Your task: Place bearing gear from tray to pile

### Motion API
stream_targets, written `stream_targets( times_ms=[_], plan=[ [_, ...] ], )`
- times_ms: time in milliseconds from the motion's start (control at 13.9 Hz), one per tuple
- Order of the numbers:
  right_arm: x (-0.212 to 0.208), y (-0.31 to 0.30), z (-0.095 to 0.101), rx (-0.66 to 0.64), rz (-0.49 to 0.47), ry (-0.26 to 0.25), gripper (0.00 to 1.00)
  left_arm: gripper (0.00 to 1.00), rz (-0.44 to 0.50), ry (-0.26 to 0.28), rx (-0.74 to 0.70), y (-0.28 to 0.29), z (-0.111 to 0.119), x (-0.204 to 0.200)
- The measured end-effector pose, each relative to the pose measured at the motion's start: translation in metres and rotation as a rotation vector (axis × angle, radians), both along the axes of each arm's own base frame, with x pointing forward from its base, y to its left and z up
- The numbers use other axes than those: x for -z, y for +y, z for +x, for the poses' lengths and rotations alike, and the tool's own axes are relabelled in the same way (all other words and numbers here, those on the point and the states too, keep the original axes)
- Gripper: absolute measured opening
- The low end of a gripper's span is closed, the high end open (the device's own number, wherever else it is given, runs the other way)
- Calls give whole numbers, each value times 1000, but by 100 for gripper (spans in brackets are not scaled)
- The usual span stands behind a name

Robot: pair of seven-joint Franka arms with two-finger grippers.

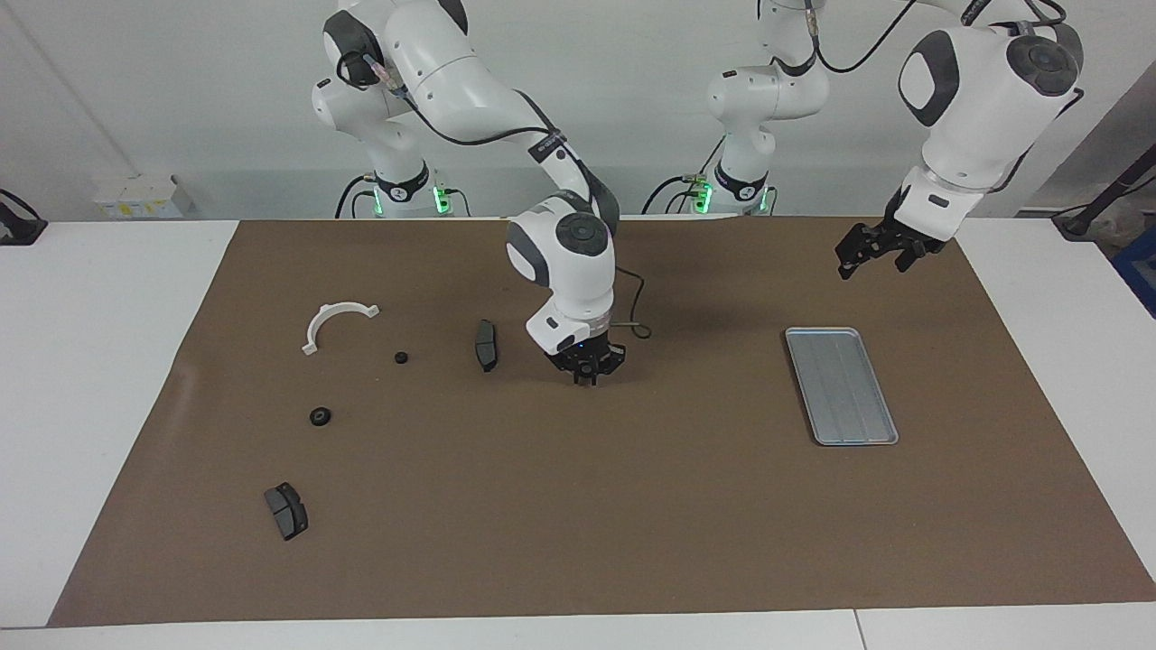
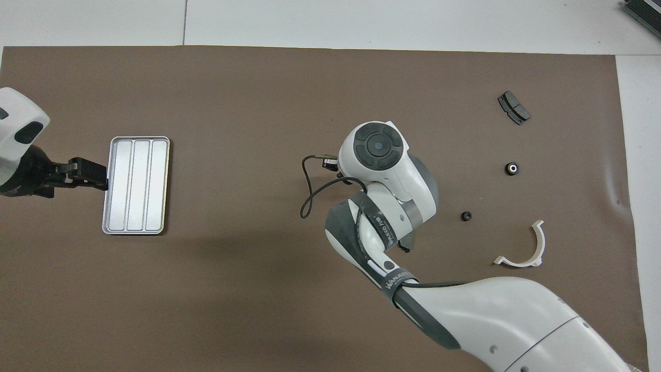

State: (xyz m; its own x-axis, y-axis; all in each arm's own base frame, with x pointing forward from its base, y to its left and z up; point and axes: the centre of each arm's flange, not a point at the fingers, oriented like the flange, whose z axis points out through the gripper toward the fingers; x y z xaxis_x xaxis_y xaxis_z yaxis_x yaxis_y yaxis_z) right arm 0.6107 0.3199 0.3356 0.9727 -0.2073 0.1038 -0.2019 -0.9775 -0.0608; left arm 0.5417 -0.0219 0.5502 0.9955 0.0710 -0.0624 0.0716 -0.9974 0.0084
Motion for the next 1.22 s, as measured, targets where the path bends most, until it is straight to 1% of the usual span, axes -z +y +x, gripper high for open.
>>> stream_targets(
  times_ms=[288,504,720,937,1009,1081,1225],
  plan=[
    [-4,-105,44,5,-19,-12,28,100,0,0,0,0,0,0],
    [1,-187,66,-23,-39,-6,28,100,0,0,0,0,0,0],
    [15,-244,76,-24,-44,-9,28,100,0,0,0,0,0,0],
    [31,-259,78,-33,-46,6,28,100,0,0,0,0,0,0],
    [32,-264,80,-37,-46,-3,28,100,0,0,0,0,0,0],
    [32,-268,81,-43,-46,-16,34,100,0,0,0,0,0,0],
    [31,-274,83,-43,-46,-27,55,100,0,0,0,0,0,0]
  ],
)
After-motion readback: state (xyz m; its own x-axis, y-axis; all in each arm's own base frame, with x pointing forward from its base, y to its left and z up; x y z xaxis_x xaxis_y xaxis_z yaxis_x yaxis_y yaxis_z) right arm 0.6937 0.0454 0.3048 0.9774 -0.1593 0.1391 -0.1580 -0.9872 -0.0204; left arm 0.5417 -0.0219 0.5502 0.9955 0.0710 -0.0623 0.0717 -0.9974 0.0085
